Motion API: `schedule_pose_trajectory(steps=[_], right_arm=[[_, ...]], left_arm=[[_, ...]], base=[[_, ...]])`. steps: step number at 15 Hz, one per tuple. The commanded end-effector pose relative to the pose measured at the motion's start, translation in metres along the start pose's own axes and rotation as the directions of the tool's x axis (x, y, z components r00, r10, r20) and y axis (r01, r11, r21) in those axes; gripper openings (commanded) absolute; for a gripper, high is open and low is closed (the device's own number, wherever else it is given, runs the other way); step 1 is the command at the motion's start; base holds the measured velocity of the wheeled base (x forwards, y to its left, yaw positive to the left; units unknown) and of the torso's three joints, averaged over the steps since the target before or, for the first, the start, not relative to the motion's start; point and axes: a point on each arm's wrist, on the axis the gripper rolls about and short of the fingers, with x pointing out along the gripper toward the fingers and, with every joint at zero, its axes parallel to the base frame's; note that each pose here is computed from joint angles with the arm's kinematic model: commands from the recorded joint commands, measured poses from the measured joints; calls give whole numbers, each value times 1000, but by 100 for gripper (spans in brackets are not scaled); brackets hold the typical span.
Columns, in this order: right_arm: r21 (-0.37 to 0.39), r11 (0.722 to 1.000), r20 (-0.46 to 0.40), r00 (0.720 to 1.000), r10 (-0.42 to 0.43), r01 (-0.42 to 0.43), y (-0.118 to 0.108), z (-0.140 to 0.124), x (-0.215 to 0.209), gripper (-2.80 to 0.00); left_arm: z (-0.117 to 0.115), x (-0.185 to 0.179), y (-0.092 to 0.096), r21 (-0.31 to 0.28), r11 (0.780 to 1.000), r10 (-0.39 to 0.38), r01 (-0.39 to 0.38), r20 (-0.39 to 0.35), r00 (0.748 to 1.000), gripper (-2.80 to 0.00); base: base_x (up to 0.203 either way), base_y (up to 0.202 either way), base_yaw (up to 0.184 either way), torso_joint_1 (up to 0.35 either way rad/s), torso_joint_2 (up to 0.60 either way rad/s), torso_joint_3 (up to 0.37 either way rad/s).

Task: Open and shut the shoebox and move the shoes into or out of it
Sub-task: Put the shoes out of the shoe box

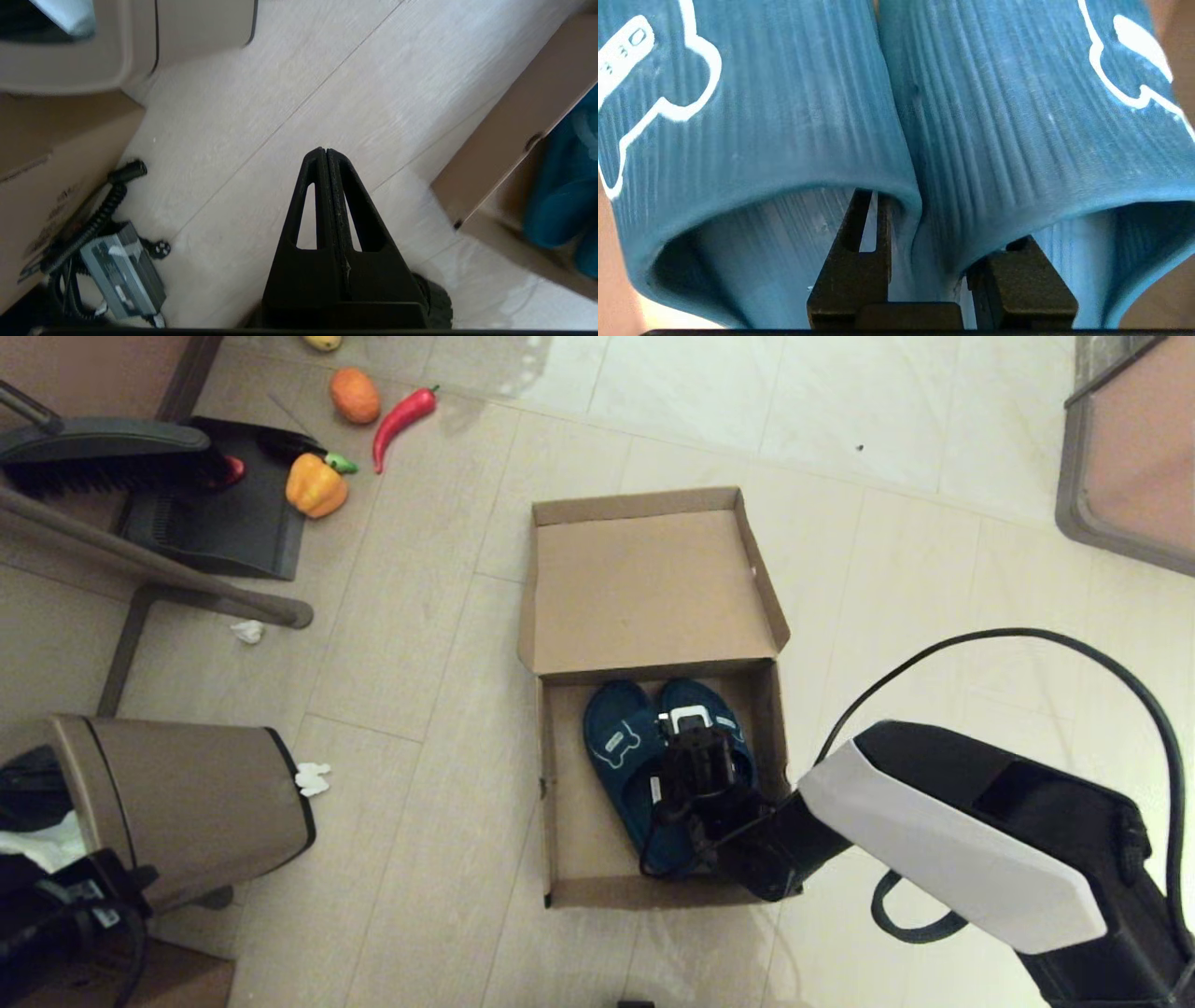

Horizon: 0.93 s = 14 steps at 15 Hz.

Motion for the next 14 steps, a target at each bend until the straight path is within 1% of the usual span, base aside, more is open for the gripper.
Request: schedule_pose_trajectory(steps=[1,2,4,7,11,13,14], right_arm=[[28,1000,46,999,4,-5,-8,31,-20,-280],[28,1000,43,999,10,-11,-12,38,-30,-280],[17,999,22,999,41,-41,-16,41,-51,-280],[23,993,27,993,119,-119,-11,52,-87,-280],[31,982,70,981,184,-186,-19,76,-142,-280],[46,979,103,975,195,-200,-30,92,-166,-280],[57,979,118,975,189,-196,-39,101,-178,-280]], left_arm=[[-4,0,1,-2,1000,3,-3,-7,1000,-280],[-6,-1,2,-5,1000,5,-5,-10,1000,-280],[-12,-3,5,-6,1000,16,-16,-20,1000,-280],[-15,-9,6,-6,1000,13,-13,-5,1000,-280],[-17,-14,8,-9,1000,9,-9,12,1000,-280],[-22,-14,9,-6,1000,9,-9,-2,1000,-280],[-24,-14,10,-6,1000,9,-9,-10,1000,-280]], base=[[0,0,0,0,0,0],[0,0,0,0,0,0],[0,0,0,0,0,0],[0,0,0,0,0,0],[0,0,0,0,0,0],[0,0,0,0,0,0],[0,0,0,0,0,0]])
